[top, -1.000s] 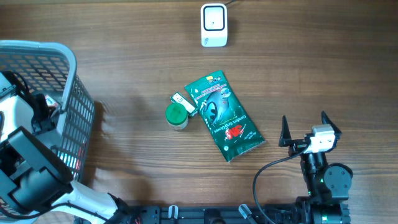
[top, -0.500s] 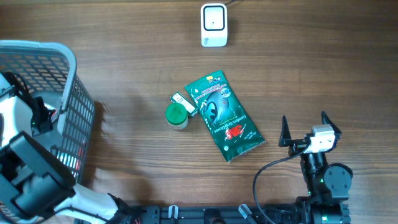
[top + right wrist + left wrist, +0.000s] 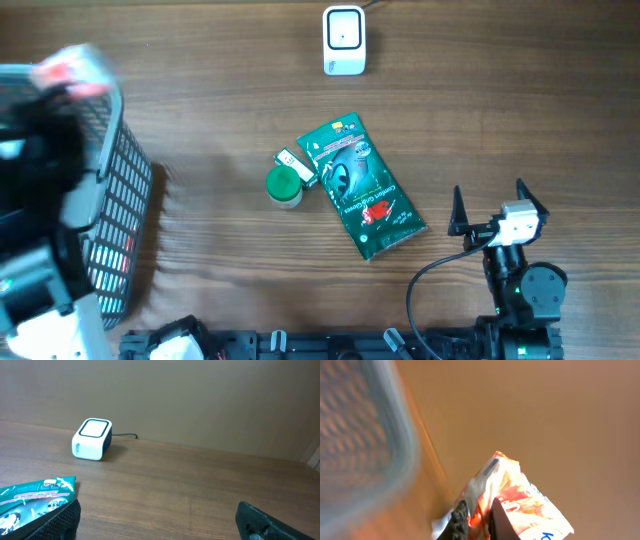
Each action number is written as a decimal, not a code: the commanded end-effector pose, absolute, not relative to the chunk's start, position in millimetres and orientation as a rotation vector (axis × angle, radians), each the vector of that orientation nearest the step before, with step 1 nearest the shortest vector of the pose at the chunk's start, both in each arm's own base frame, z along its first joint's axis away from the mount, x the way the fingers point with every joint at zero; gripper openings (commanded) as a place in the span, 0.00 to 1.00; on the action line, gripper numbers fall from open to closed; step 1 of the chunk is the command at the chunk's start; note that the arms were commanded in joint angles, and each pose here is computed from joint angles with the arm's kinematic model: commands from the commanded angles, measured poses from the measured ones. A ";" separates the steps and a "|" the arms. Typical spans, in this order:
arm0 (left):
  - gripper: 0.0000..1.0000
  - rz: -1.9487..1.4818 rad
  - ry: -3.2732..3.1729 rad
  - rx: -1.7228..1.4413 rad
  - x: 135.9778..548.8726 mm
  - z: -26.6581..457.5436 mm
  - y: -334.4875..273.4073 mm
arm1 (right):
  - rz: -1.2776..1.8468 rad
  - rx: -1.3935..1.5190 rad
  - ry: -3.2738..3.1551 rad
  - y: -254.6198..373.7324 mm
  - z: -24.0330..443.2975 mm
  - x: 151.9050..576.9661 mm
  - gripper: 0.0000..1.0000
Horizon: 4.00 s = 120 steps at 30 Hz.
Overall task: Scan the item barcode
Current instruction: 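Grasp the small red-orange box in the basket with the left gripper, then place the red-orange box on the table right of the green bag, then grasp the light-green tissue pack in the basket with the left gripper, then place the tissue pack on the table near the right gripper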
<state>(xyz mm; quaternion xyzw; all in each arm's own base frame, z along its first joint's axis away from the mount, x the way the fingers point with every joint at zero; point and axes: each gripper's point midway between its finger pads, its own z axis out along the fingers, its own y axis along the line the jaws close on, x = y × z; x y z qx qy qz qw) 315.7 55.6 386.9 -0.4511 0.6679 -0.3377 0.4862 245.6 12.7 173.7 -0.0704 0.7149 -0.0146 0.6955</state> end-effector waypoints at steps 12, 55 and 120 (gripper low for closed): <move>0.04 -0.698 2.728 -0.058 327.0 84.6 -331.5 | -0.044 -0.160 1.591 11.8 173.1 245.6 1.00; 1.00 0.485 2.189 -2.604 189.4 96.6 204.1 | -0.044 -0.160 1.591 11.8 173.1 245.6 1.00; 0.06 -1.075 2.524 0.793 319.8 136.5 -454.6 | -0.045 -0.160 1.591 11.8 173.1 245.6 1.00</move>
